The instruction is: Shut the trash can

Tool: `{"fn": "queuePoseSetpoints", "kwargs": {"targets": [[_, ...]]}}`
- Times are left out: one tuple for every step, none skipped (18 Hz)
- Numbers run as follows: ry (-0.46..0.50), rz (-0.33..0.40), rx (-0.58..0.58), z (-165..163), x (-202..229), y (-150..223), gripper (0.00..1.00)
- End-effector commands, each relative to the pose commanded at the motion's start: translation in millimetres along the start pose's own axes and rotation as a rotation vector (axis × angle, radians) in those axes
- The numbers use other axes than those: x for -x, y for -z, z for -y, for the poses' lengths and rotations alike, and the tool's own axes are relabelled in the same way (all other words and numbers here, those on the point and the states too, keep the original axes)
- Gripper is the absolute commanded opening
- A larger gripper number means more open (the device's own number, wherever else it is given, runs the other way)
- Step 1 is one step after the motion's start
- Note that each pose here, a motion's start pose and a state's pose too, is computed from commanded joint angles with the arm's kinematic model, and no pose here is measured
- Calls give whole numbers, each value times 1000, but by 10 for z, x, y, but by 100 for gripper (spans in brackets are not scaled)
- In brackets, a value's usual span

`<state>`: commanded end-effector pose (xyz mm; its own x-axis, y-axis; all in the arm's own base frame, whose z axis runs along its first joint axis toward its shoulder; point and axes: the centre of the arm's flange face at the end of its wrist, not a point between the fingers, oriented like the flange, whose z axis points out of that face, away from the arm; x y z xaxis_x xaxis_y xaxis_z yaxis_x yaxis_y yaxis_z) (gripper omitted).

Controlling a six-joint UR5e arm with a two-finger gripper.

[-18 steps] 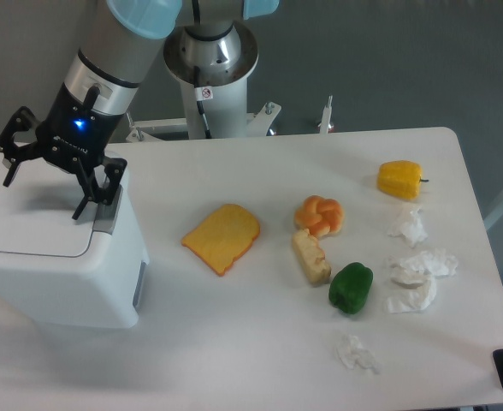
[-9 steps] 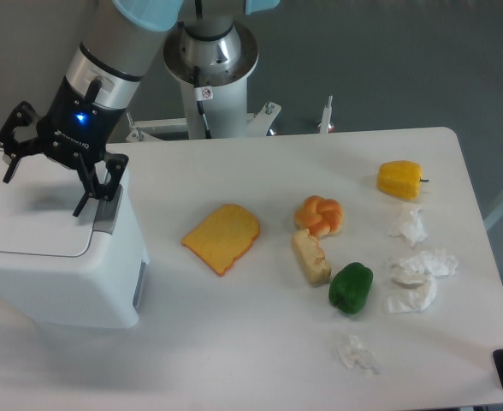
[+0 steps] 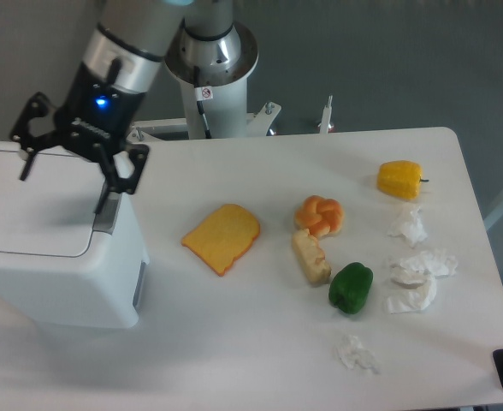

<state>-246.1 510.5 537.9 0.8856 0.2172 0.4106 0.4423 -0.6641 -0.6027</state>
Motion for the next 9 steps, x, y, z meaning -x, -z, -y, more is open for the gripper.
{"fn": "queuePoseSetpoints", "kwargs": {"targets": [[6, 14, -14, 14, 84, 85, 100], [4, 30, -30, 28, 166, 184, 100], [3, 40, -43, 48, 229, 266, 100], [0, 52, -55, 54, 286, 341, 100], [-4, 63, -61, 58, 362, 394, 100], [-3, 79, -67, 60, 462, 449, 100], [2, 95, -76, 62, 587, 522, 100], [-4, 113, -83, 59, 686, 591, 100], [-21, 127, -88, 51, 750, 655, 100]]}}
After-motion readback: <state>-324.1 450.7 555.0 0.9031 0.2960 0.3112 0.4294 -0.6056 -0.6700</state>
